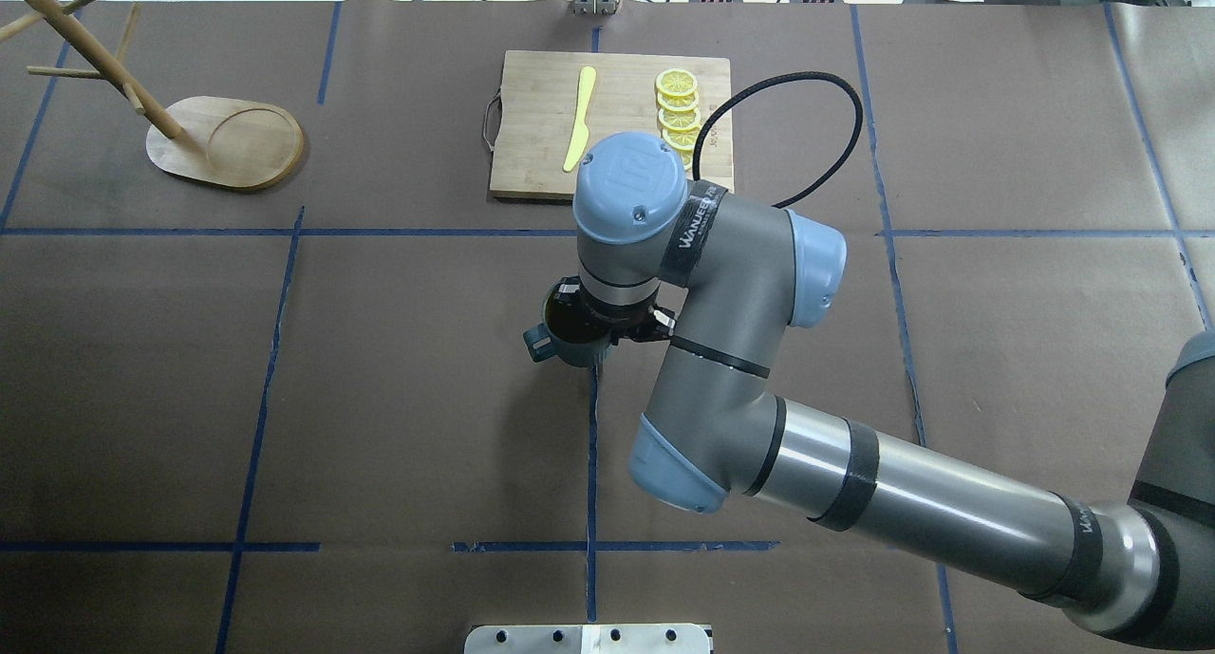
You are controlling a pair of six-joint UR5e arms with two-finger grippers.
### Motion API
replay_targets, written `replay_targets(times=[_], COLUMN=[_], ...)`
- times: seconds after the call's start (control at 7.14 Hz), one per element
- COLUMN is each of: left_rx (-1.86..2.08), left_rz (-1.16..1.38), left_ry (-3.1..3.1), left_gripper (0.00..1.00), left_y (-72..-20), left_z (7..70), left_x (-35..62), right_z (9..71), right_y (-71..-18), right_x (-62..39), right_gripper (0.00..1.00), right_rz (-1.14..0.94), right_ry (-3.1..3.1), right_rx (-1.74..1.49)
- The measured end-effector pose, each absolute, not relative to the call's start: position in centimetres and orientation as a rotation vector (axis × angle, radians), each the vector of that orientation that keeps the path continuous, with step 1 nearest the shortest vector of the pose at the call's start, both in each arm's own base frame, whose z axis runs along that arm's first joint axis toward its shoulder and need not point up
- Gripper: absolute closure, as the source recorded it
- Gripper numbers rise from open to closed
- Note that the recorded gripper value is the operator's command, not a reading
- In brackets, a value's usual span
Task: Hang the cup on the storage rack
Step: 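Carry the mug to the table center and set it down upright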
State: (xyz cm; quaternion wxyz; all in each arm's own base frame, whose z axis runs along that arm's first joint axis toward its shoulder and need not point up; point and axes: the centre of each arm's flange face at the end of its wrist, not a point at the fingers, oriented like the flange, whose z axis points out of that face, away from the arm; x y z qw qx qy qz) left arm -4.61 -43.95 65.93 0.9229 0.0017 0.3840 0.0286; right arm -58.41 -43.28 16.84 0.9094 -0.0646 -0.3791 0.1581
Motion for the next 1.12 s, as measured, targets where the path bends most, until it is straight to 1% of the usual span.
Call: replay_targets(times=[0.14, 0.42, 0.7, 0.98, 1.12], left_rx=[0.004, 0.004, 0.004, 0.001, -0.002], left_rz=[0.059, 0.059, 0.059, 0.058, 0.056], left_ry=[0.788, 0.788, 0.788, 0.788, 0.789], left_gripper=[0.00, 0.00, 0.00, 0.00, 0.00], left_y=[-44.0, -44.0, -44.0, -43.8, -43.6], left_z=[65.9, 65.9, 65.9, 66.1, 66.2], left_x=[-4.6, -4.6, -4.6, -4.6, -4.6], right_z=[17.1, 17.5, 16.3, 13.8, 13.5], right_y=[-42.8, -42.5, -43.2, -44.9, -46.9], right_x=[-59.2, -59.7, -58.4, -53.6, -50.1], right_gripper=[0.00, 0.00, 0.00, 0.00, 0.00], right_rz=[0.327, 0.317, 0.319, 0.331, 0.311], right_ry=[-0.772, -0.779, -0.814, -0.833, -0.826], right_rx=[-0.137, -0.132, -0.120, -0.114, -0.113])
